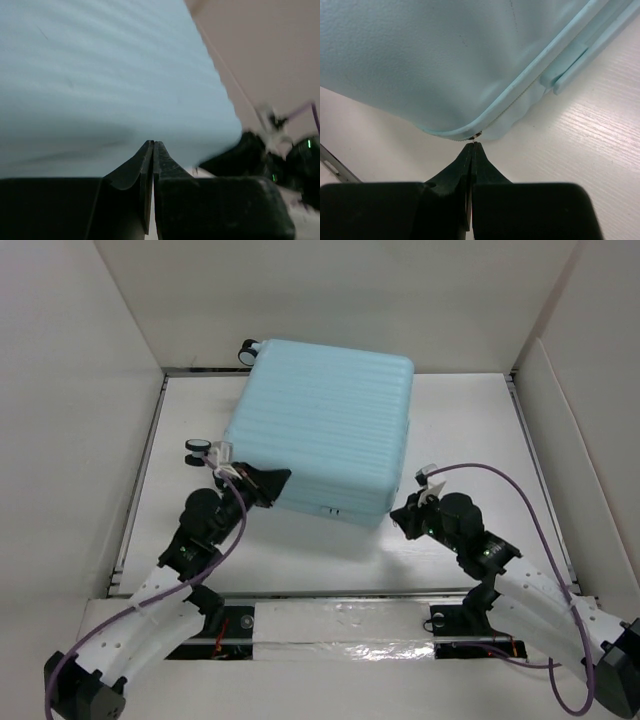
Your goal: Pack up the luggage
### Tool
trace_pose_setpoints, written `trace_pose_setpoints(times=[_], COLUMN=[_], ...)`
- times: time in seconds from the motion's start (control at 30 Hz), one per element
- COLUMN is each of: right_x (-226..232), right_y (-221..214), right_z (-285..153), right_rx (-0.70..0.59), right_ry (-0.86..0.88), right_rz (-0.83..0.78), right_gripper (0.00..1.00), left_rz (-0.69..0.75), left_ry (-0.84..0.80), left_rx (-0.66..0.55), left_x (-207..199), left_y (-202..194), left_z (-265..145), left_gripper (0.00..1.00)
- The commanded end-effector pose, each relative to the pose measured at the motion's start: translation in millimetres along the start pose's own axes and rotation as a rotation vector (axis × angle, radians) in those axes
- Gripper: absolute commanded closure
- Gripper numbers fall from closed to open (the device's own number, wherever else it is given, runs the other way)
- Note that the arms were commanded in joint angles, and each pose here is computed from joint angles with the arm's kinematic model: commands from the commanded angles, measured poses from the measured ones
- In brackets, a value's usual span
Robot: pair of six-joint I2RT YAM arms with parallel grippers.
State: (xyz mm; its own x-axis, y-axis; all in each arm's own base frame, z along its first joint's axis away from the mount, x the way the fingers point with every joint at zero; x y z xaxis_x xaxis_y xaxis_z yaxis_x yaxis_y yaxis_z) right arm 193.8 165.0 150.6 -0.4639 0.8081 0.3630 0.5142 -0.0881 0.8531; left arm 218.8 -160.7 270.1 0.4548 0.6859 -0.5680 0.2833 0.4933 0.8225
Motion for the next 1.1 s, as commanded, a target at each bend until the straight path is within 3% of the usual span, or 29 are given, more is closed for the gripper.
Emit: trace_pose_setpoints(times=[0.0, 0.1, 0.13, 0.3, 0.73, 0.9, 1.07], right_x=[8, 6, 6, 4, -5, 0, 4], right_y=[8, -2, -2, 7, 22, 31, 36], right_z=[-2, -4, -4, 2, 26, 23, 20], right_rx=[-0.063, -0.059, -0.066, -0.082, -0.081, -0.189, -0.239], right_ry=[0.077, 0.086, 0.086, 0.057, -0.022, 0.036, 0.071], right_rz=[-0.02, -0.006, 0.01, -0.016, -0.057, -0.106, -0.12], right_gripper=[1.0, 1.0, 0.95, 0.68, 0.47, 0.47, 0.64], left_rz=[0.042, 0.057, 0.076, 0.154, 0.166, 0.188, 0.199], left_ry=[-0.105, 0.013, -0.009, 0.033, 0.017, 0.018, 0.01], left_rx=[0.103, 0.167, 0.225, 0.268, 0.305, 0.323, 0.321], left_x=[-21, -6, -14, -28, -20, -18, -23], left_y=[-56, -111, -136, -148, -154, -157, -156], left_z=[-15, -25, -31, 2, 19, 20, 26], left_gripper=[1.0, 1.0, 1.0, 0.85, 0.8, 0.8, 0.8])
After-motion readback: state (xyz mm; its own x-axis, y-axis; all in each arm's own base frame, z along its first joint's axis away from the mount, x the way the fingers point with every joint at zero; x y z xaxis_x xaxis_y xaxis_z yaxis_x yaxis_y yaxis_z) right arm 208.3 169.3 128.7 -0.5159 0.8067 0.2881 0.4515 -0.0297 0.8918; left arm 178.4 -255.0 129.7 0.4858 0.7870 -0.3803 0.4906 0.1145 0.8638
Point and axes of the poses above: each gripper's point midway between its finger pads, its own z axis out along the fingers, its own x axis along the line the jaws close on, y = z × x, the point moved 4 cm from there along -z, back along the fingers, and after that the axes turned 6 degrees about z, right-handed, at the moved point
